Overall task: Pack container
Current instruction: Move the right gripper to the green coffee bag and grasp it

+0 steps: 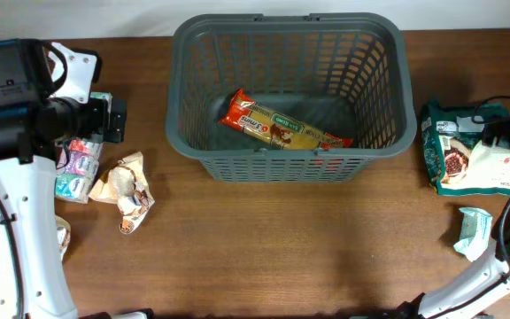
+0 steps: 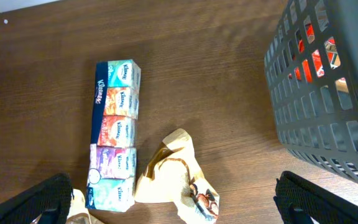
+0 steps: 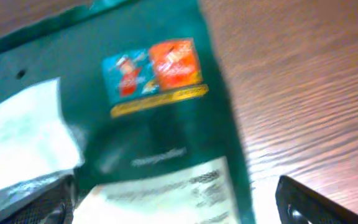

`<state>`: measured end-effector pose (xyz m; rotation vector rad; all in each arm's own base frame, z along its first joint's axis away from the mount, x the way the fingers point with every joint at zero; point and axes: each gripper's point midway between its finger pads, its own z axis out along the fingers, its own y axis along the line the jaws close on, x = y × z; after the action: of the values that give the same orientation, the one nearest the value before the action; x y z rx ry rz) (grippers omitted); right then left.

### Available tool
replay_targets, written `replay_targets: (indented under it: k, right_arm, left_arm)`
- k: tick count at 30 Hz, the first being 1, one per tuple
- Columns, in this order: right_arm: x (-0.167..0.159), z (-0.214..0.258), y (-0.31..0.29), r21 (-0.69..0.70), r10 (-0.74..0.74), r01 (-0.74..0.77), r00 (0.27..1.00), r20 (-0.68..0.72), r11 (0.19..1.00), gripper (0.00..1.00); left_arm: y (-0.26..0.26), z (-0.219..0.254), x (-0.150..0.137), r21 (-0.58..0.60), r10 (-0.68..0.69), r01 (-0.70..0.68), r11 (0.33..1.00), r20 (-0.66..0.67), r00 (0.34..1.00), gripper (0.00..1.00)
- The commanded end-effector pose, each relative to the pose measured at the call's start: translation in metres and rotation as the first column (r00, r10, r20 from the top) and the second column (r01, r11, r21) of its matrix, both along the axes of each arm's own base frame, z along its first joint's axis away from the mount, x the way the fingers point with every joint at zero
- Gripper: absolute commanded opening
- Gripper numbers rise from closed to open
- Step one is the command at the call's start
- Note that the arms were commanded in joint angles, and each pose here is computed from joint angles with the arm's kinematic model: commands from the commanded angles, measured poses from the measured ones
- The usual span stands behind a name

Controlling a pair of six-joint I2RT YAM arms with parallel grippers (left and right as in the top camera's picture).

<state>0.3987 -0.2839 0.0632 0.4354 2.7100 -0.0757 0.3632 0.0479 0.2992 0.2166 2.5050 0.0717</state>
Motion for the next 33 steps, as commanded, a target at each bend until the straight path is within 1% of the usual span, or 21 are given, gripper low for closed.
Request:
replay_targets:
  k: [1, 3, 13, 17, 24, 33]
  right_arm:
    - [0.005, 0.000, 0.022, 0.079, 0.104, -0.107, 0.994, 0.036, 0.991, 0.99]
    - [0.003, -0.001, 0.024, 0.082, 0.122, -0.124, 0.992, 0.028, 0.989, 0.99]
    - [-0.002, -0.008, 0.016, 0.043, 0.104, -0.104, 0.995, -0.001, 0.994, 0.99]
    - [-0.010, -0.023, 0.015, 0.032, 0.095, -0.094, 0.995, -0.029, 0.995, 0.99]
    - [-0.026, -0.057, 0.028, 0.061, 0.096, -0.092, 0.994, -0.058, 0.994, 0.99]
    - [-0.043, -0.092, 0.042, 0.073, 0.096, -0.091, 0.993, -0.071, 0.993, 0.99]
  left_arm:
    - [0.000, -0.002, 0.000, -0.005, -0.007, 0.007, 1.000, -0.004, 1.000, 0.99]
    - [0.000, -0.002, 0.000, -0.005, -0.007, 0.007, 1.000, -0.004, 1.000, 0.99]
    - [0.000, -0.002, 0.000, -0.005, -0.007, 0.007, 1.000, -0.004, 1.000, 0.99]
    - [0.000, -0.002, 0.000, -0.005, -0.007, 0.007, 1.000, -0.004, 1.000, 0.99]
    - [0.000, -0.002, 0.000, -0.005, -0.007, 0.007, 1.000, -0.004, 1.000, 0.99]
    - [0.000, -0.002, 0.000, -0.005, -0.007, 0.007, 1.000, -0.004, 1.000, 0.99]
